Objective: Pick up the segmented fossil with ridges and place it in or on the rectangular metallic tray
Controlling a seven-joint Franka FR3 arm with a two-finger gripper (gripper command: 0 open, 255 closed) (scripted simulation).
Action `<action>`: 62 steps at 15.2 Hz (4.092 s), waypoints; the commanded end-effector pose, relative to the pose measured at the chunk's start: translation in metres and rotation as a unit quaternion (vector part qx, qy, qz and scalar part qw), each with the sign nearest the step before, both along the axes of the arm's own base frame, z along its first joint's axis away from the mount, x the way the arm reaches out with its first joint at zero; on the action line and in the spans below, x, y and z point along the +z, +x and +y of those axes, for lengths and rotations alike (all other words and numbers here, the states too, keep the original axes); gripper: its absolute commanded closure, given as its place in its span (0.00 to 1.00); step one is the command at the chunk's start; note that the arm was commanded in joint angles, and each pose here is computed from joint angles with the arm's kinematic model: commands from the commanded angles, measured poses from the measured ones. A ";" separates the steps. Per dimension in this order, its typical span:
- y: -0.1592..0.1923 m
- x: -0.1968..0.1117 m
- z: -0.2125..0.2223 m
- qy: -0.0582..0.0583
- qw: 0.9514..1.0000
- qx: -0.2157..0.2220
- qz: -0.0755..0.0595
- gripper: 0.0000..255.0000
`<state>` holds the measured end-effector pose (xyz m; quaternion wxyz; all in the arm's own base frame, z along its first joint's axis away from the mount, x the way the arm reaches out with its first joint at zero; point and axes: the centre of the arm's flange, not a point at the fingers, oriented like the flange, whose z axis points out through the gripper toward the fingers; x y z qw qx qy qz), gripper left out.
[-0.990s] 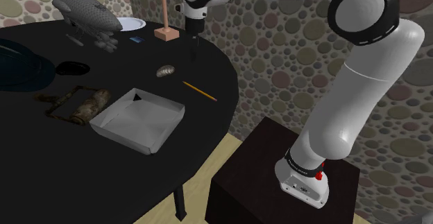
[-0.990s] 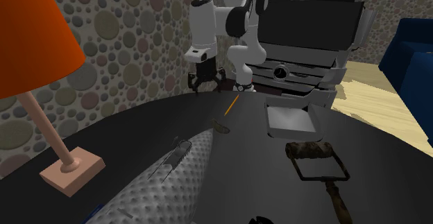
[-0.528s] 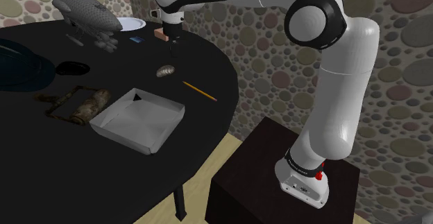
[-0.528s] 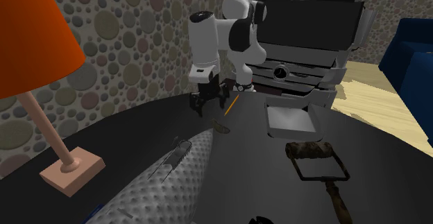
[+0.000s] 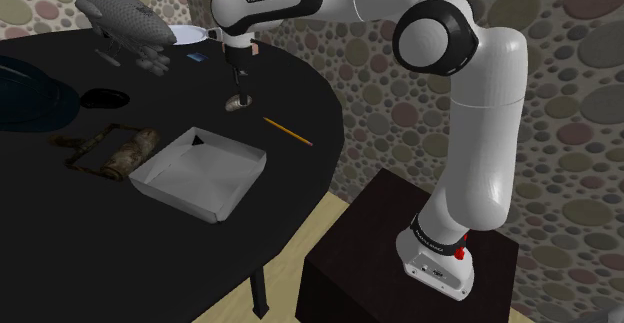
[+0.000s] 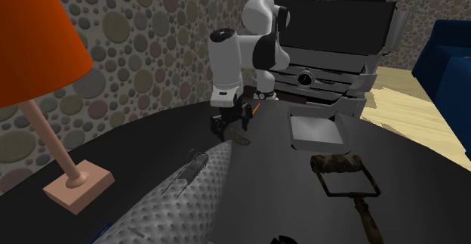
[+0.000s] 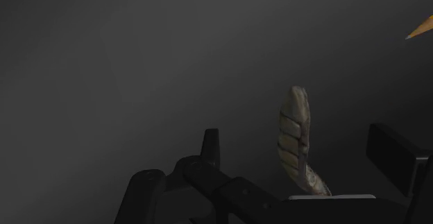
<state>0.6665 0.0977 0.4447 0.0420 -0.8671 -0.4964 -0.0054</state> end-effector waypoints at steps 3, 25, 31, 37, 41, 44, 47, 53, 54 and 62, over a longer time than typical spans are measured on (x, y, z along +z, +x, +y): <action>-0.001 -0.014 0.000 0.000 1.000 0.000 0.000 0.00; -0.001 0.017 0.000 0.000 1.000 0.000 0.000 1.00; -0.001 0.049 0.000 0.000 1.000 0.000 0.000 1.00; -0.001 0.081 0.000 0.000 1.000 0.000 0.000 1.00; -0.001 0.102 0.000 0.000 1.000 0.000 0.000 1.00; -0.017 0.106 0.021 0.000 1.000 0.000 0.000 1.00; -0.041 0.105 0.053 0.000 1.000 0.000 0.000 1.00; -0.090 0.104 0.115 0.000 1.000 0.000 0.000 1.00; -0.098 0.104 0.126 0.000 1.000 0.000 0.000 1.00; -0.162 0.103 0.210 0.000 1.000 0.000 0.000 1.00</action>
